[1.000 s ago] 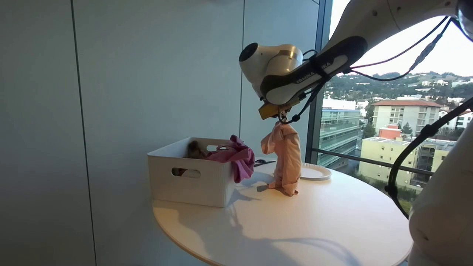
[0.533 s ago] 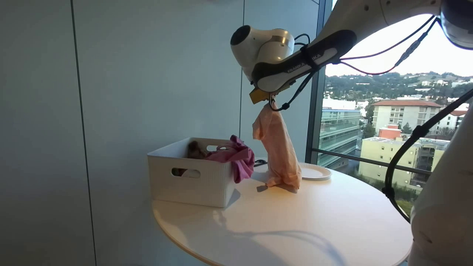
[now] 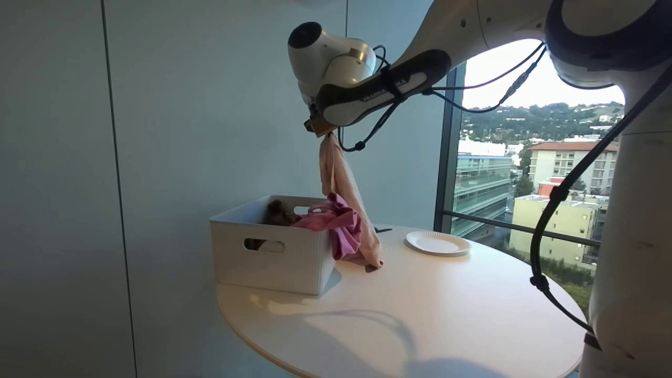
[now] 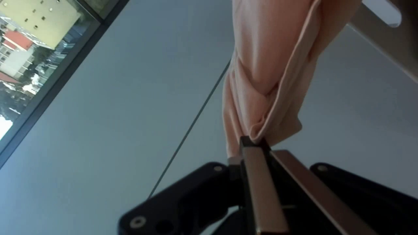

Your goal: Put the clothing into the basket

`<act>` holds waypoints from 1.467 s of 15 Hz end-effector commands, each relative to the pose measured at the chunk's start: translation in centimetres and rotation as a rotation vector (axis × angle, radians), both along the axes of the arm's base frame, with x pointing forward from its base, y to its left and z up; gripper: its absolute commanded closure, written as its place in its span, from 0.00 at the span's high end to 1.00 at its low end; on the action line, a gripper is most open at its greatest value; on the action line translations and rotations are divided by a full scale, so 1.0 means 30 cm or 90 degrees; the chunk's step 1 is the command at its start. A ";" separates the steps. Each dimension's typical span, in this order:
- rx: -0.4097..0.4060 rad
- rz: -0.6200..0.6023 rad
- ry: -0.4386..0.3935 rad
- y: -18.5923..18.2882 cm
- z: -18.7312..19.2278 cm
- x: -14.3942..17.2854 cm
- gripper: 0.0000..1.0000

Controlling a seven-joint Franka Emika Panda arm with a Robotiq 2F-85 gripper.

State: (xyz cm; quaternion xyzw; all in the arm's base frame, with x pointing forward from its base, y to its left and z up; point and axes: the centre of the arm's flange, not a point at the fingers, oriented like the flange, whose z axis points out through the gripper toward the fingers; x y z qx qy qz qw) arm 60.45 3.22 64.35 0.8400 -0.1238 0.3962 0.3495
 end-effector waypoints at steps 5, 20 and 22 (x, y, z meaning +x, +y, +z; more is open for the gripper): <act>0.014 0.145 0.091 0.218 -0.051 0.238 0.36; 0.171 -0.201 0.299 0.162 -0.212 -0.210 1.00; 0.206 -0.275 0.313 0.143 -0.299 -0.295 1.00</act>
